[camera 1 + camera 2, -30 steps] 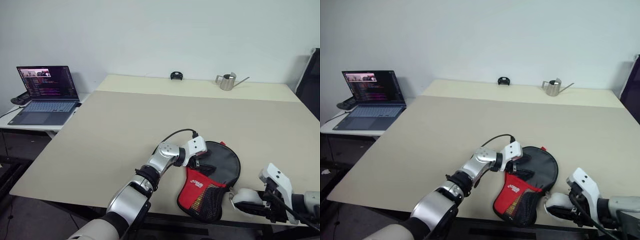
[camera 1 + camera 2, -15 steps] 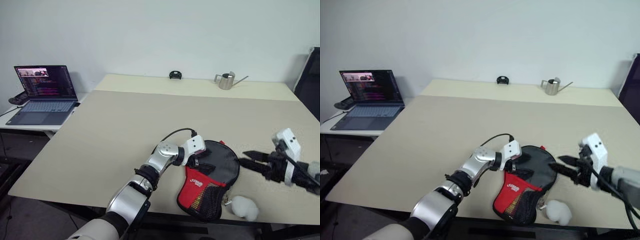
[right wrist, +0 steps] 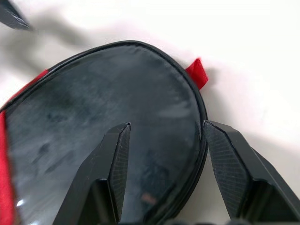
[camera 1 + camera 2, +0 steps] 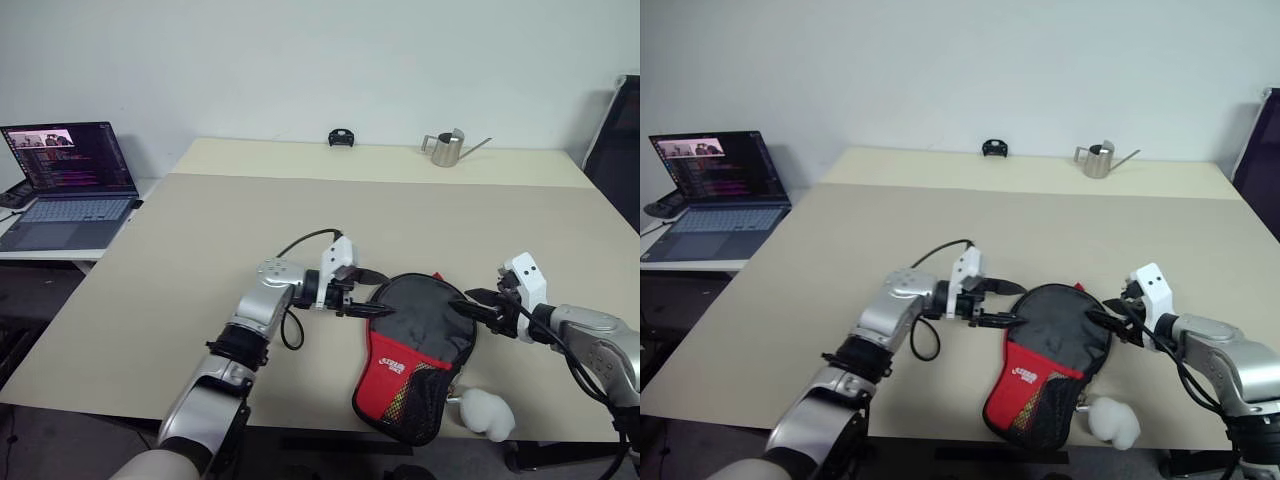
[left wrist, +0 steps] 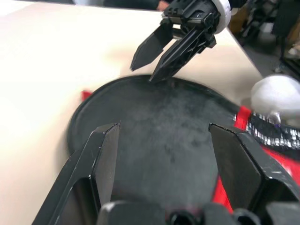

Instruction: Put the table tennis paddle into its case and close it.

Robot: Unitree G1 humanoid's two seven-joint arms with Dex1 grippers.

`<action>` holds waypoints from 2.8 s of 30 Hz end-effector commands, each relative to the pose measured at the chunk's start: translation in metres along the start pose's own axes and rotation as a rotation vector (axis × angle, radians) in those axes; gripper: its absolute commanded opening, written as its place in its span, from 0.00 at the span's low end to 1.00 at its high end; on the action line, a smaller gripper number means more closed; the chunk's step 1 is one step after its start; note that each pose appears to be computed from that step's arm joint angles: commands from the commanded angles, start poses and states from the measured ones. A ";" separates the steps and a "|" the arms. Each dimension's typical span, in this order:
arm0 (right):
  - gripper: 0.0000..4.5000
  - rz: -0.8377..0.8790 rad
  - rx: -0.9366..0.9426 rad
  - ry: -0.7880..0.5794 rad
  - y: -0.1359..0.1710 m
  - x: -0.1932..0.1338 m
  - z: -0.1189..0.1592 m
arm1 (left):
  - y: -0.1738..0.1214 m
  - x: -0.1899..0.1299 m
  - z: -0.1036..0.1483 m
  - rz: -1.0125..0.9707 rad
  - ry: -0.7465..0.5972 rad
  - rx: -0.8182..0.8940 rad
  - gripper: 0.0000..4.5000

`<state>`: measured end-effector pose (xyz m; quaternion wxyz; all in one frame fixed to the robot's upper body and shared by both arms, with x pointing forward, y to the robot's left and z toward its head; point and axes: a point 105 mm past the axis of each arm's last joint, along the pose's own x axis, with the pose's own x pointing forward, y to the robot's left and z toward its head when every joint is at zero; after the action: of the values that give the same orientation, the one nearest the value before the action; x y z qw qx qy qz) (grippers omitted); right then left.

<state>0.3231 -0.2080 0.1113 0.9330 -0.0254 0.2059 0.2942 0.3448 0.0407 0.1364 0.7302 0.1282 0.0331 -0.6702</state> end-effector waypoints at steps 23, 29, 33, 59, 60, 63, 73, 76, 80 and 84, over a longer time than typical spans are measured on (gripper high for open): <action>0.00 0.105 -0.016 -0.031 -0.004 0.041 0.022 | 0.000 -0.031 0.000 0.130 0.012 0.019 0.74; 0.00 0.146 -0.099 -0.058 -0.001 0.060 0.050 | -0.003 -0.029 -0.001 0.132 0.009 0.016 0.74; 0.00 0.193 -0.149 -0.057 0.007 0.074 0.063 | -0.004 -0.028 -0.003 0.134 0.008 0.012 0.74; 0.53 0.061 -0.138 -0.213 -0.005 0.077 0.103 | -0.005 -0.006 -0.002 0.075 0.005 0.038 0.74; 0.53 0.065 -0.131 -0.230 -0.004 0.070 0.106 | -0.005 -0.002 -0.001 0.065 0.006 0.047 0.74; 0.53 0.068 -0.114 -0.249 0.001 0.045 0.109 | -0.001 0.009 0.002 0.032 0.006 0.068 0.74; 0.53 0.132 -0.111 -0.112 0.037 -0.040 0.064 | 0.001 0.045 -0.003 -0.085 0.036 0.116 0.74; 0.53 0.180 -0.077 -0.075 0.053 -0.061 0.054 | -0.003 0.054 -0.005 -0.115 0.037 0.125 0.74; 0.53 0.196 -0.057 -0.051 0.067 -0.083 0.046 | -0.009 0.060 -0.013 -0.144 0.062 0.134 0.74; 0.53 0.215 -0.057 0.002 0.084 -0.097 0.031 | -0.009 0.061 -0.023 -0.135 0.091 0.137 0.74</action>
<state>0.2264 -0.1916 0.1783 0.8987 -0.0078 0.2066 0.3868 0.3434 -0.0104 0.0935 0.6732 0.1926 0.0465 -0.7124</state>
